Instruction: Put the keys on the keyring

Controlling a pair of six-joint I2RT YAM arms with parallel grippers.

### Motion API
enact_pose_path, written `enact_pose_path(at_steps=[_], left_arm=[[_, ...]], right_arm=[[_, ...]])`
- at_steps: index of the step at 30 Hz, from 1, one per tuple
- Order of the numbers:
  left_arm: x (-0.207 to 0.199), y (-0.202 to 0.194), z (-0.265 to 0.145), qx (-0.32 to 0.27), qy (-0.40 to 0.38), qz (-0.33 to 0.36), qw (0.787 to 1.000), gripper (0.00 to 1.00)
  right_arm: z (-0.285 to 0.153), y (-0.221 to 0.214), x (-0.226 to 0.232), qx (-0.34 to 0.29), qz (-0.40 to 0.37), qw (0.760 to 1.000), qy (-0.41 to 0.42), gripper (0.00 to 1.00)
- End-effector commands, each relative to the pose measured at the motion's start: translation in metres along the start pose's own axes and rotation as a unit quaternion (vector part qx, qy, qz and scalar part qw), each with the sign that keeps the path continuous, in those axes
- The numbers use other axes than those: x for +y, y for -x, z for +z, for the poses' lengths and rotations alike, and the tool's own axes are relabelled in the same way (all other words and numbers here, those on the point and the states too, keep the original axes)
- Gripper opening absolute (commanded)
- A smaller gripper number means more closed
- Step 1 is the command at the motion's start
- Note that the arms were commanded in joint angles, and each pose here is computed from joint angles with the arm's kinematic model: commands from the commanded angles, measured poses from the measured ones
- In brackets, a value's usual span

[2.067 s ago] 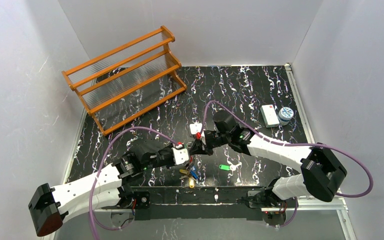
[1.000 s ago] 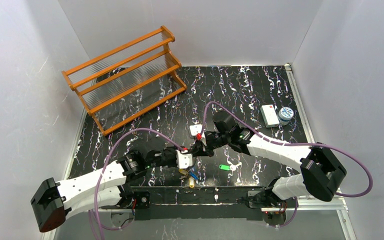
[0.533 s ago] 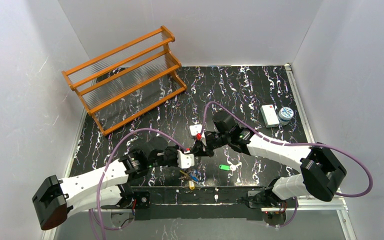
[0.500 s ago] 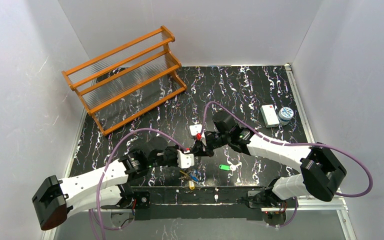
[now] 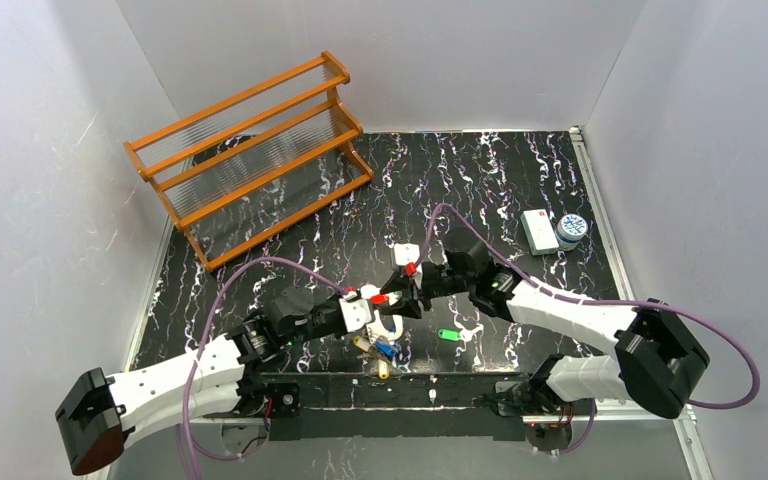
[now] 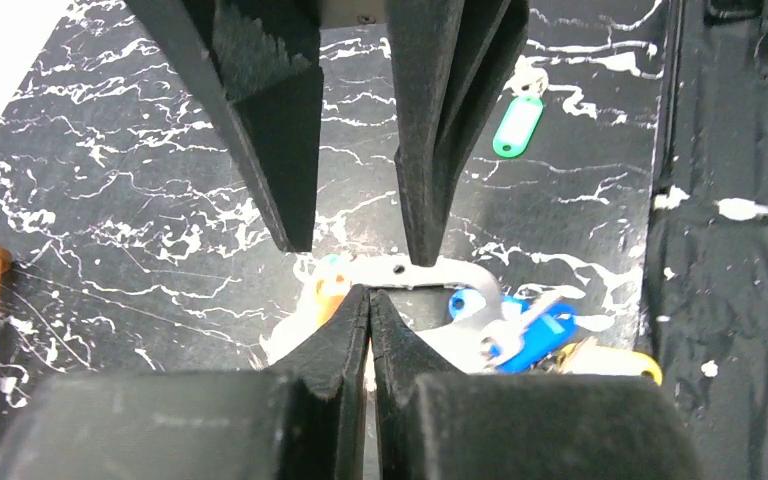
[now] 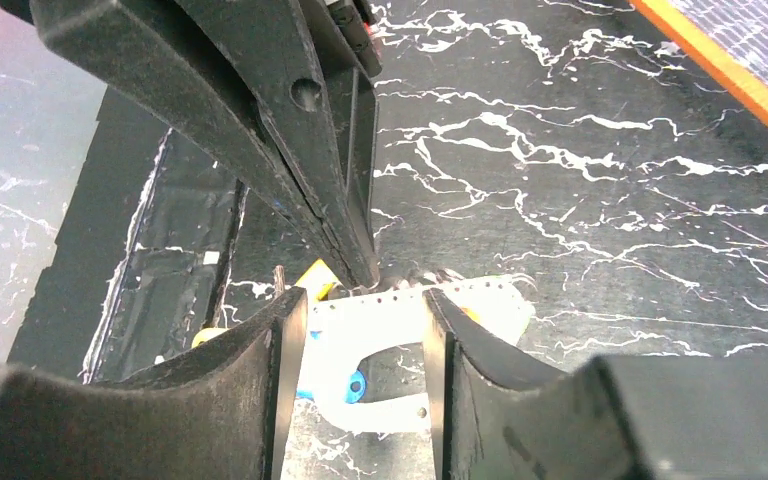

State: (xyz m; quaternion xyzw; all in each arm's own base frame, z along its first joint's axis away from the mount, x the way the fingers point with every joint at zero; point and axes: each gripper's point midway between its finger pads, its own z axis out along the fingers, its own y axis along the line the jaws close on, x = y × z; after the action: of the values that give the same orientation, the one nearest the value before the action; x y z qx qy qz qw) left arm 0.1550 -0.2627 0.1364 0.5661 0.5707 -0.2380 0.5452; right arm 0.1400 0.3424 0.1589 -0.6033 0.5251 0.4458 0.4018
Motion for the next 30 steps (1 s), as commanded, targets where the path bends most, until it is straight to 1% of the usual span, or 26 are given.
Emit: enact_pose_path(at_steps=[1,4,9,10,11,13,14,15,16,19,21,27,30], left_arm=[[0.001,0.025,-0.002,-0.073,0.020,-0.065,0.995,0.00],[0.000,0.022,-0.004,-0.083,0.029,-0.079,0.993,0.00],[0.010,0.011,-0.009,-0.066,0.067,-0.087,0.992,0.00],[0.015,0.006,-0.011,-0.058,0.086,-0.095,0.990,0.06],[0.020,0.003,-0.013,-0.054,0.105,-0.106,0.987,0.15],[0.030,-0.004,-0.017,-0.044,0.142,-0.130,0.980,0.30],[0.034,-0.008,-0.019,-0.040,0.158,-0.143,0.976,0.42],[0.038,-0.011,-0.021,-0.036,0.175,-0.162,0.970,0.49],[0.043,-0.015,-0.023,-0.032,0.198,-0.181,0.963,0.55],[0.053,-0.033,-0.030,-0.006,0.252,-0.235,0.939,0.67],[0.055,-0.044,-0.032,0.016,0.273,-0.259,0.927,0.70],[0.048,-0.063,-0.025,0.088,0.264,-0.272,0.921,0.74],[0.052,-0.071,-0.023,0.123,0.269,-0.294,0.909,0.75]], right_arm=[[-0.007,0.026,-0.007,-0.049,-0.025,0.998,-0.019,0.52],[-0.008,0.020,-0.009,-0.046,-0.020,0.998,-0.026,0.50],[-0.010,0.013,-0.017,-0.040,-0.007,0.998,-0.048,0.52],[-0.011,0.011,-0.019,-0.038,-0.005,0.998,-0.052,0.52],[-0.011,0.008,-0.020,-0.036,-0.003,0.998,-0.057,0.53],[-0.010,0.004,-0.025,-0.031,0.006,0.997,-0.069,0.56],[-0.010,0.001,-0.027,-0.028,0.010,0.997,-0.075,0.58],[-0.010,-0.001,-0.029,-0.027,0.015,0.996,-0.081,0.59],[-0.009,-0.004,-0.031,-0.027,0.017,0.996,-0.084,0.60],[-0.004,-0.011,-0.036,-0.026,0.017,0.996,-0.087,0.60],[0.001,-0.019,-0.039,-0.017,0.017,0.997,-0.079,0.58],[0.018,-0.034,-0.045,-0.003,0.006,0.999,-0.052,0.53],[0.025,-0.036,-0.052,-0.002,0.006,0.999,-0.050,0.52]])
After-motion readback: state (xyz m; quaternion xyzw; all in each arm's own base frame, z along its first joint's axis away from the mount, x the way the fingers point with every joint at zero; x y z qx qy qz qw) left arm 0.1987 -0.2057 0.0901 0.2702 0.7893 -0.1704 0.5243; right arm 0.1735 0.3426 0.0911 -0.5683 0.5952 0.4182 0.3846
